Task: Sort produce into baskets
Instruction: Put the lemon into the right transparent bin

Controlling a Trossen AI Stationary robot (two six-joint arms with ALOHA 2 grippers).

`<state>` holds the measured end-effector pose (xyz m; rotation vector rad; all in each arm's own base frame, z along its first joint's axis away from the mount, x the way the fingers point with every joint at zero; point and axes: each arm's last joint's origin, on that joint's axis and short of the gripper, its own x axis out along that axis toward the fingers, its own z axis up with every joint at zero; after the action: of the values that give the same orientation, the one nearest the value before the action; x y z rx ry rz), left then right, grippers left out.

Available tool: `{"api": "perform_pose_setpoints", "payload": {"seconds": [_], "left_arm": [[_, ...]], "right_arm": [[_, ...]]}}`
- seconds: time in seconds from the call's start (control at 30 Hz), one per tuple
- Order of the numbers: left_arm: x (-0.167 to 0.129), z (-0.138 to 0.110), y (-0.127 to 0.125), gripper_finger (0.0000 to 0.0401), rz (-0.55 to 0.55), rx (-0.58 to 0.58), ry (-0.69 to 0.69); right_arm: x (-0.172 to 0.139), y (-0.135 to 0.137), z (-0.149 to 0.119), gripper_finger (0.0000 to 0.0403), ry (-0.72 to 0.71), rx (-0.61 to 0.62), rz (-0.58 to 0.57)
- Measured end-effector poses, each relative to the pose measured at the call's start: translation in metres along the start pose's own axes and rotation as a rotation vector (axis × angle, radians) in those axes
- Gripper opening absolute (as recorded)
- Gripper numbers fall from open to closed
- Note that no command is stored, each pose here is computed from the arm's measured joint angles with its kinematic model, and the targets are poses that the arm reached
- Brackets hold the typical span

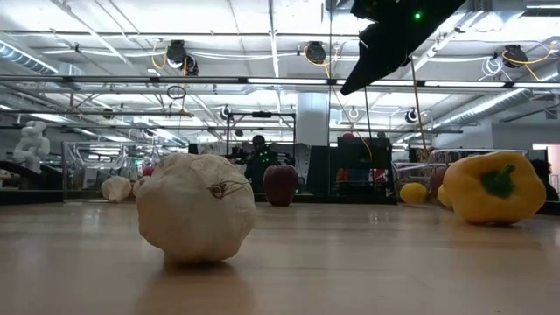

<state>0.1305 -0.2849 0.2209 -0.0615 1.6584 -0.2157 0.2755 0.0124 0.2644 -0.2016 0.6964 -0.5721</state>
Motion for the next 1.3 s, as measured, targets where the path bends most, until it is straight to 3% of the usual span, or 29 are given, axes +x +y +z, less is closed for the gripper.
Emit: {"api": "perform_pose_setpoints", "payload": {"seconds": [0.2, 0.63, 0.8, 1.3], "left_arm": [[0.007, -0.005, 0.004, 0.0357, 0.048, 0.027, -0.015], [0.018, -0.002, 0.004, 0.0357, 0.056, -0.133, -0.013], [0.025, 0.001, 0.004, 0.0357, 0.051, -0.221, 0.052], [0.04, 0.013, 0.011, 0.0356, 0.059, -0.3, 0.229]], "right_arm": [[0.0, 0.0, 0.0, 0.0283, 0.0, 0.001, 0.004], [0.0, 0.002, 0.0, 0.0283, 0.006, 0.011, 0.053], [0.0, 0.002, 0.0, 0.0283, 0.006, 0.011, 0.052], [0.0, 0.002, 0.0, 0.0283, 0.006, 0.011, 0.052]]}}
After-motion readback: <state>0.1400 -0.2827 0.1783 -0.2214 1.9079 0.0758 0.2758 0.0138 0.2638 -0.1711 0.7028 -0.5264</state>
